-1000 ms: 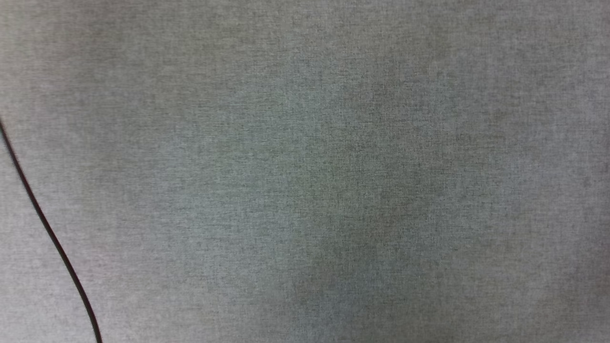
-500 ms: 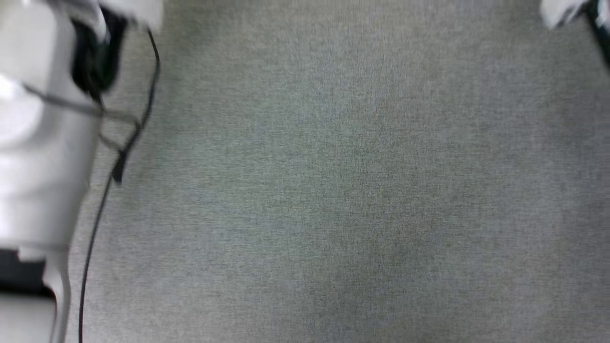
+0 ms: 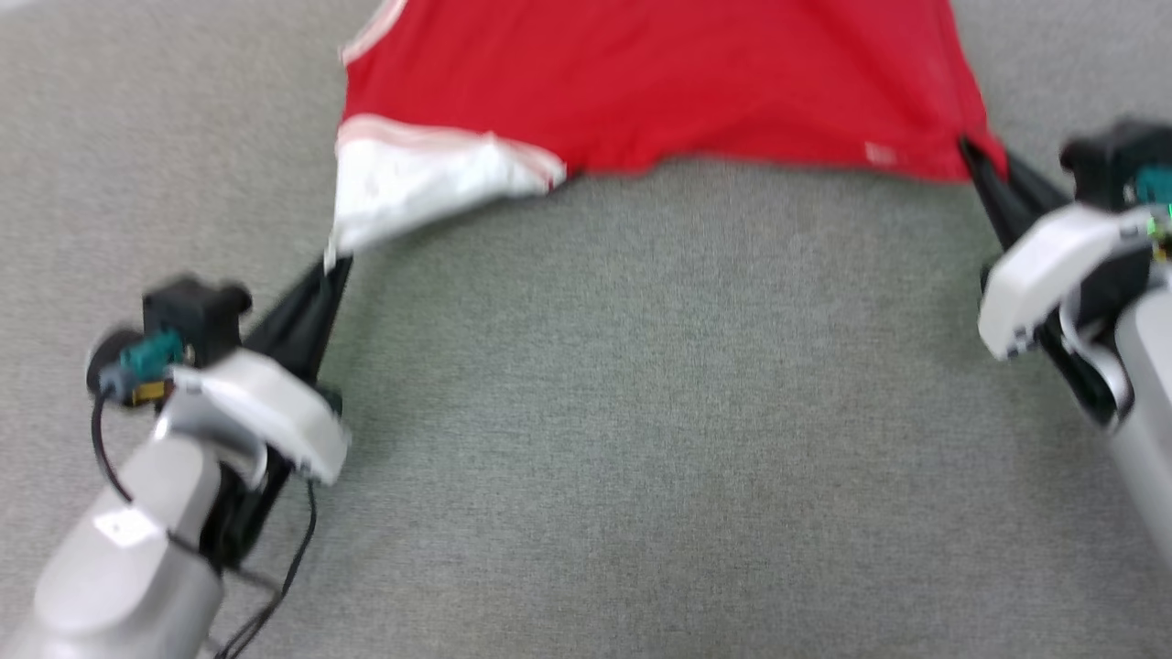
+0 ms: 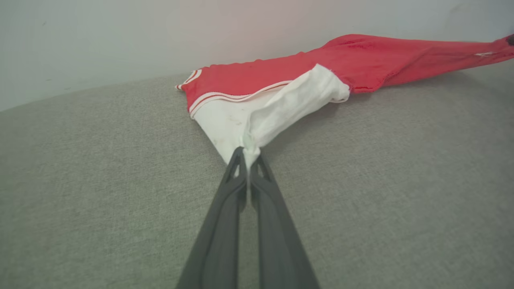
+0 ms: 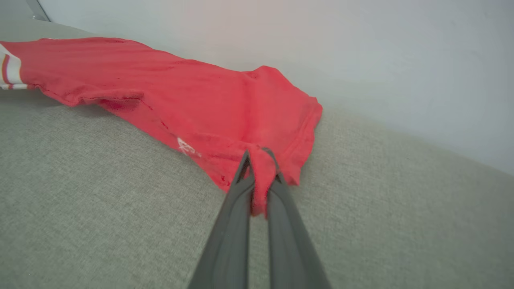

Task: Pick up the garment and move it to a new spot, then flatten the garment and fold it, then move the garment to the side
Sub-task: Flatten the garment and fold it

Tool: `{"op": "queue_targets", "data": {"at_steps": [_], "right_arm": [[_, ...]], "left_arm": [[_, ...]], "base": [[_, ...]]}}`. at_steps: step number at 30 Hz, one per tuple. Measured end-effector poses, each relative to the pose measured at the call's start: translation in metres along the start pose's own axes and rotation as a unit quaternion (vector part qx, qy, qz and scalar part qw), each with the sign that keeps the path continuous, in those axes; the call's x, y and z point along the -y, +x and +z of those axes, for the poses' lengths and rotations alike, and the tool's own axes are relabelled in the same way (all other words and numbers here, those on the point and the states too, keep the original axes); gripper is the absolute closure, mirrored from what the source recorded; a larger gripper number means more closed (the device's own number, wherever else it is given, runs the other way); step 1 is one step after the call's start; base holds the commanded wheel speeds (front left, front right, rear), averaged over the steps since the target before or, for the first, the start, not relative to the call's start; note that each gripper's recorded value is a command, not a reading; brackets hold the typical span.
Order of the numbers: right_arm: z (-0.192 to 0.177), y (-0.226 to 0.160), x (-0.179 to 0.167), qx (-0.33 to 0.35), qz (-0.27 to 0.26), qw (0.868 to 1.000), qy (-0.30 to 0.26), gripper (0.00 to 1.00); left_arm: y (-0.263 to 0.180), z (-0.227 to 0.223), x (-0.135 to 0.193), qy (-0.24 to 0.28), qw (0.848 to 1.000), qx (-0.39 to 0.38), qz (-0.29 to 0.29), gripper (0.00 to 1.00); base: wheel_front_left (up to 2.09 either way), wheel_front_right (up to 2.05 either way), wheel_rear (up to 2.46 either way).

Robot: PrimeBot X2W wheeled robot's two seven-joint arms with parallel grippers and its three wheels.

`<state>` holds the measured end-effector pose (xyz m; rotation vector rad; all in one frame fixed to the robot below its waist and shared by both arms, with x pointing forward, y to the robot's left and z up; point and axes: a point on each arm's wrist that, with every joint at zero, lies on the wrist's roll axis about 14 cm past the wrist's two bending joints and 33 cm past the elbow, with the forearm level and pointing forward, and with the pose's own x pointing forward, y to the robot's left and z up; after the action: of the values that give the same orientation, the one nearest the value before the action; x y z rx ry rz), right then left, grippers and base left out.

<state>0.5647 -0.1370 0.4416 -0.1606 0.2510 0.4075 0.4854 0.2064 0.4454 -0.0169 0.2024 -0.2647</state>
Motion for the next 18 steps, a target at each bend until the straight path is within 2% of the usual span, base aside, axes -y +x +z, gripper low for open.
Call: {"op": "queue_targets", "data": {"at_steps": [7,11,18], "right_arm": [[-0.021,-0.051,0.004,-0.027,-0.018,0.999,0.036,1.0],[-0.026,-0.076,0.005,-0.026,-0.037,0.995,0.094,1.0],[-0.041,-0.125,-0.005,-0.049,-0.038,0.991,0.119,1.0]], "left_arm": [[-0.064,-0.009,0.007,-0.008,0.999,-0.039,0.01,1.0],[-0.098,-0.021,0.022,-0.034,0.997,-0.076,0.004,1.0],[-0.15,-0.029,0.046,-0.066,0.991,-0.115,-0.009,1.0]], "base": [[0.0,0.0,0.0],[0.0,0.0,0.0],[0.0,0.0,0.0]]}}
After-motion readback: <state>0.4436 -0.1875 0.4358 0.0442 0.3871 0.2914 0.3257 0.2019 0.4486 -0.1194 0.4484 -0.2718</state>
